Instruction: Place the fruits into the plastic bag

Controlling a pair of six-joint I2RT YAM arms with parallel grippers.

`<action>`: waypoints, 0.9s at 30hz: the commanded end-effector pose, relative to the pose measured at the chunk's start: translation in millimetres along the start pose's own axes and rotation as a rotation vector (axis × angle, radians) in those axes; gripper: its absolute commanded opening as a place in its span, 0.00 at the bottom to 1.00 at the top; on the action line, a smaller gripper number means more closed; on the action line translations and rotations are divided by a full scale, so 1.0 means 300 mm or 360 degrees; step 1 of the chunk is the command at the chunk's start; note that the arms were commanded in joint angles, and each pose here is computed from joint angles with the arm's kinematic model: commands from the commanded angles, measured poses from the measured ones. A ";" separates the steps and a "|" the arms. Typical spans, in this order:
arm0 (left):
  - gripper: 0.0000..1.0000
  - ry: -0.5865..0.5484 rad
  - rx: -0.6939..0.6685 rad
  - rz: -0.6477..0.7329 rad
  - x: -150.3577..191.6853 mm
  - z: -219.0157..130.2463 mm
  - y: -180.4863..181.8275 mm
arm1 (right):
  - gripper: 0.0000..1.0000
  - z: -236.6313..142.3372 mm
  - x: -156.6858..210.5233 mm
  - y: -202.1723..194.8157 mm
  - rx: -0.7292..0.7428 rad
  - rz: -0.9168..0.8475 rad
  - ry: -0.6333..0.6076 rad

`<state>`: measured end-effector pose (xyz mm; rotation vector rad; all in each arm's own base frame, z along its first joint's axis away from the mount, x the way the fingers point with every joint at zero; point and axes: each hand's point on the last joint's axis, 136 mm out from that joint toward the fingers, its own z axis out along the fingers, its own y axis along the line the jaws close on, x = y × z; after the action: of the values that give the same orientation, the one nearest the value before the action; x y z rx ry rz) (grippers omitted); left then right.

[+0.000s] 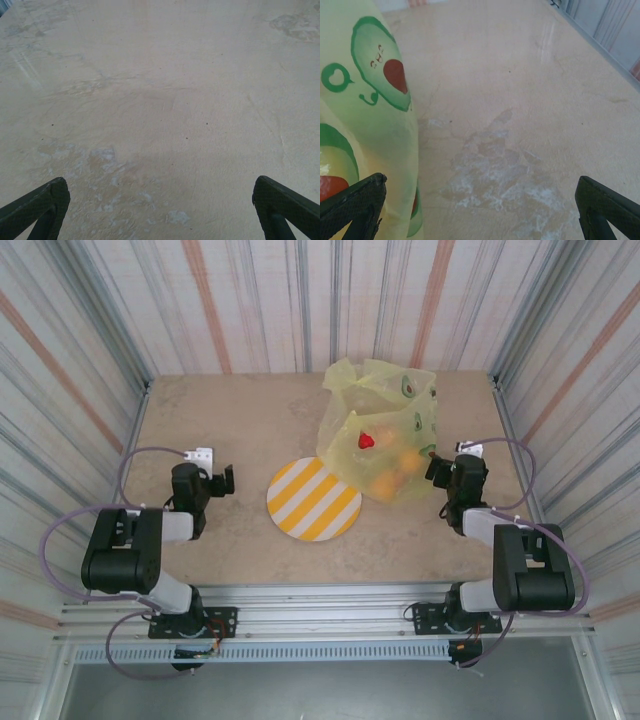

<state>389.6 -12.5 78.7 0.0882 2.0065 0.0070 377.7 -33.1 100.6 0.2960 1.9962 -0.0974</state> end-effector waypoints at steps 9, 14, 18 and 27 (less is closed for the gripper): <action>0.99 -0.0068 0.0030 0.0029 -0.046 0.000 -0.005 | 0.99 0.034 0.024 -0.015 -0.0090 0.0018 -0.0214; 0.99 -0.0070 0.0030 0.0029 -0.047 -0.002 -0.005 | 0.99 0.059 0.035 0.008 -0.0080 -0.0038 -0.0086; 0.99 -0.0067 0.0029 0.0030 -0.046 0.000 -0.005 | 0.99 0.059 0.034 0.009 -0.0076 -0.0042 -0.0100; 0.99 -0.0069 0.0030 0.0030 -0.047 0.000 -0.006 | 0.99 0.058 0.033 0.014 -0.0070 -0.0061 -0.0102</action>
<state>389.5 -15.3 78.9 0.1006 2.0050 -0.0087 385.6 -30.0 76.9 0.2475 1.9583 -0.0533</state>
